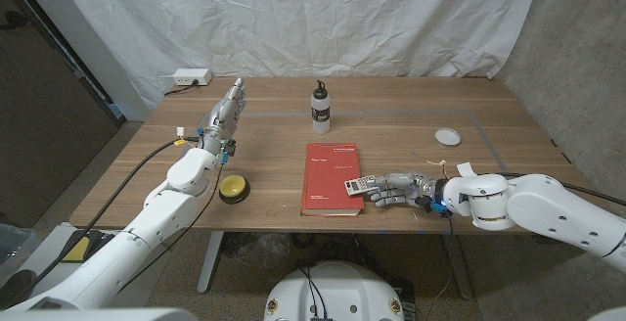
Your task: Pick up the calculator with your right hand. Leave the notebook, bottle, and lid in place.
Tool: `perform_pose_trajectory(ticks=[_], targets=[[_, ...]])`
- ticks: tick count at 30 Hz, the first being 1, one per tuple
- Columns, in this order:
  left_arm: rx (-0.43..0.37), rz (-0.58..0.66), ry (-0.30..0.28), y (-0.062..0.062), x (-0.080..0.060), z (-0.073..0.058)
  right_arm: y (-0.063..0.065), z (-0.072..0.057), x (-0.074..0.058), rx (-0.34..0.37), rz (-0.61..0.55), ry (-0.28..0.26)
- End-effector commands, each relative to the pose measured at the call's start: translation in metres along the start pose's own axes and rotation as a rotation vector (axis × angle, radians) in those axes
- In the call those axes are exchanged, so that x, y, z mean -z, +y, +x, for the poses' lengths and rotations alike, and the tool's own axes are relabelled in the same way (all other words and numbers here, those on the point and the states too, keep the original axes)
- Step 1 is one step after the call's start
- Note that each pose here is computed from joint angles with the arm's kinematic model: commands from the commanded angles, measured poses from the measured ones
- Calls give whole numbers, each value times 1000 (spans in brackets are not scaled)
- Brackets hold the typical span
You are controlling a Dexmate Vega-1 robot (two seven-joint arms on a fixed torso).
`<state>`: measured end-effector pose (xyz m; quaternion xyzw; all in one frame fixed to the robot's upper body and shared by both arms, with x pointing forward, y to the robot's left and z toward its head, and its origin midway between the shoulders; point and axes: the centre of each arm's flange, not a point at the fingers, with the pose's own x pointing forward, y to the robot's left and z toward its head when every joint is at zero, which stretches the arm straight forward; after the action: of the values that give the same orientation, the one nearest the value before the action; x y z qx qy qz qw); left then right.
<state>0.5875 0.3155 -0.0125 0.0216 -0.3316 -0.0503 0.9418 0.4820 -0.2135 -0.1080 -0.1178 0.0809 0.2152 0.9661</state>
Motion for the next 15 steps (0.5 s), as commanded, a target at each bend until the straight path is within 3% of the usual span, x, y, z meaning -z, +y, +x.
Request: perform_pose_trajectory(ticks=[1, 15], targets=[[0, 14, -2, -4, -7, -2, -2, -4, 5, 0, 20, -35], [-5, 19, -6, -3, -10, -9, 0, -9, -2, 7, -1, -68]])
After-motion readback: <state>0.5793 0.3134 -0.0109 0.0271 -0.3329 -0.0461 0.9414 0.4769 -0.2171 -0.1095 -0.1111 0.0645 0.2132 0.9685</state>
